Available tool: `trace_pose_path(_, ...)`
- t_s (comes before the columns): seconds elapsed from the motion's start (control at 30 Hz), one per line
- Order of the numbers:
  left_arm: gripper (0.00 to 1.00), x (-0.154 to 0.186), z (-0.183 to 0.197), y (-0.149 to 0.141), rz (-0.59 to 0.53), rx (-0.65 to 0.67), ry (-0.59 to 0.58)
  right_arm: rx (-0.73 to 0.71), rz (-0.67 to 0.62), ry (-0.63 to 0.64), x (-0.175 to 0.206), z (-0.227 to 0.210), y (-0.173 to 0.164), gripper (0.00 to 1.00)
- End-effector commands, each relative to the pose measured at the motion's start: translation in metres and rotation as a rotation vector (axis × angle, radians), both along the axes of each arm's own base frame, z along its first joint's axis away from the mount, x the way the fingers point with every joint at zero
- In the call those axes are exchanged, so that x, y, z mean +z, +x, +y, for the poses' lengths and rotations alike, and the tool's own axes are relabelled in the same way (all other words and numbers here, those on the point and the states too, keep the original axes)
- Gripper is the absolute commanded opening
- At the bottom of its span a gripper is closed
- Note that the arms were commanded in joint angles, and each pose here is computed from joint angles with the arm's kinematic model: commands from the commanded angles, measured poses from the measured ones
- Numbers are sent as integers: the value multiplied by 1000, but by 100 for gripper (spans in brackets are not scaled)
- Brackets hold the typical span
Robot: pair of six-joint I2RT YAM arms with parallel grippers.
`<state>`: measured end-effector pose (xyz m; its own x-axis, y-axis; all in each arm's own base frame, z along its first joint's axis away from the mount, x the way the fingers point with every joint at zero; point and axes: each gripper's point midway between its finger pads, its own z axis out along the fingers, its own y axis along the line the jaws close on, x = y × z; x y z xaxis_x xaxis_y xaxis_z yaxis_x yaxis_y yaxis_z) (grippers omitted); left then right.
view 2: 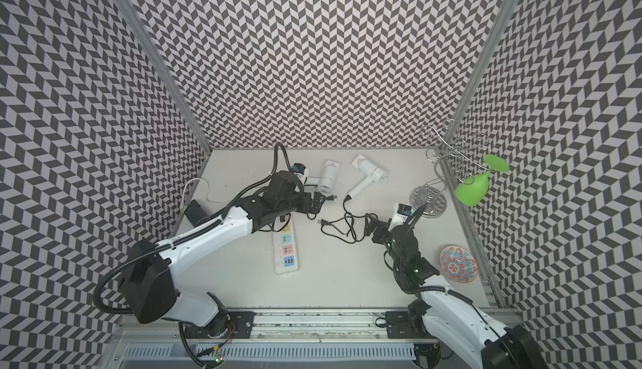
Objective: Charge the blow dryers
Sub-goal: Pick up the plug from the center of the board.
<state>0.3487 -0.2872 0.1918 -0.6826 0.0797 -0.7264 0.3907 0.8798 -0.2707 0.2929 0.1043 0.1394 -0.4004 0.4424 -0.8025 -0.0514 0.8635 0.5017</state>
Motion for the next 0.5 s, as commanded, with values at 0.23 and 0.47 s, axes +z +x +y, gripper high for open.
trace_pose_path(0.23, 99, -70, -1, 35, 144, -2, 189, -20, -64, 40, 17, -2, 4, 99)
trace_pose_path(0.47, 84, -104, 6, 50, 228, -28, 124, -8, -41, 33, 11, 1, 6, 99)
